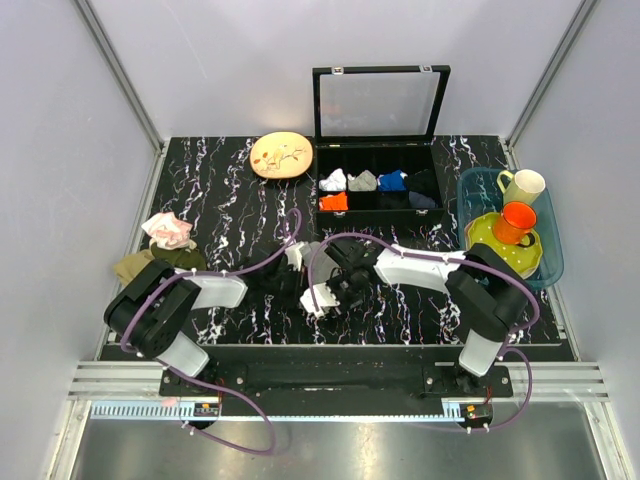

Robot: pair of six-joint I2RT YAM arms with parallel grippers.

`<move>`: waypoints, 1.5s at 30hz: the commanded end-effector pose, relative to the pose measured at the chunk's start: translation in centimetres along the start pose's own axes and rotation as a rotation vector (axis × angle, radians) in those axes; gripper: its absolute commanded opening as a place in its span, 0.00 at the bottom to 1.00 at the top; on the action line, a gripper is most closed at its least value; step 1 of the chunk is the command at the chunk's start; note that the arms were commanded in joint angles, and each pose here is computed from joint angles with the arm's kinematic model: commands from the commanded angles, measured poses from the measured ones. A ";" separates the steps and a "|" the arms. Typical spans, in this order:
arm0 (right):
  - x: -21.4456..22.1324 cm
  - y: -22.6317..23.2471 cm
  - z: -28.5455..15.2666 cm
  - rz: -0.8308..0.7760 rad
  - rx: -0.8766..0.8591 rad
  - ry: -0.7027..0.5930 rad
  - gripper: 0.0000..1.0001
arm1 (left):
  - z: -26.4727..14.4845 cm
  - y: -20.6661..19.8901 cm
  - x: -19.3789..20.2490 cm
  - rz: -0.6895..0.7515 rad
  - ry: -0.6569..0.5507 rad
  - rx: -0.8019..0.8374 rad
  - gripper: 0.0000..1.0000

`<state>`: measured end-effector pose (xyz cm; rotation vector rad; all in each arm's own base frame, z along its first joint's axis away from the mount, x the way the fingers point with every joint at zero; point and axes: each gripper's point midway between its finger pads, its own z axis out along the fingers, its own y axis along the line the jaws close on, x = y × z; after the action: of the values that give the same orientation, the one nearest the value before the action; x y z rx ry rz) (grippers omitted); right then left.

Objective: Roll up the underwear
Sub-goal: Roll the underwear to the center of the board.

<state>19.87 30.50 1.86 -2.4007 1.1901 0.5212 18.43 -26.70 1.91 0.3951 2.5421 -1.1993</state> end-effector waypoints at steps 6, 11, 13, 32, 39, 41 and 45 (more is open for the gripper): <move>1.2 1.3 1.1 0.088 -0.060 0.053 0.18 | -3.4 -0.6 -4.3 0.128 -0.267 -0.068 0.36; -0.5 2.4 -0.3 0.250 -0.151 -0.039 0.16 | -6.8 -1.7 -4.0 0.298 -0.517 -0.080 0.51; -1.6 2.4 -0.8 0.307 -0.188 -0.113 0.15 | -9.0 -3.8 -5.0 0.409 -0.679 -0.053 0.61; -2.6 1.8 -2.4 0.730 -0.369 -0.407 0.17 | -2.5 -7.5 -0.1 0.940 -0.449 -0.046 0.67; -2.5 1.8 -2.3 0.736 -0.370 -0.404 0.18 | -1.2 -6.8 -1.1 1.001 -0.401 -0.143 0.66; -2.5 1.7 -2.3 0.740 -0.370 -0.406 0.19 | -1.3 -7.0 -1.0 1.007 -0.405 -0.134 0.66; -2.5 1.6 -2.2 0.748 -0.373 -0.404 0.19 | -1.0 -7.3 -0.7 1.026 -0.389 -0.117 0.66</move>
<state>17.21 29.19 3.81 -1.9147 1.9084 1.4372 15.62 -29.33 5.96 1.1102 1.7286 -0.6313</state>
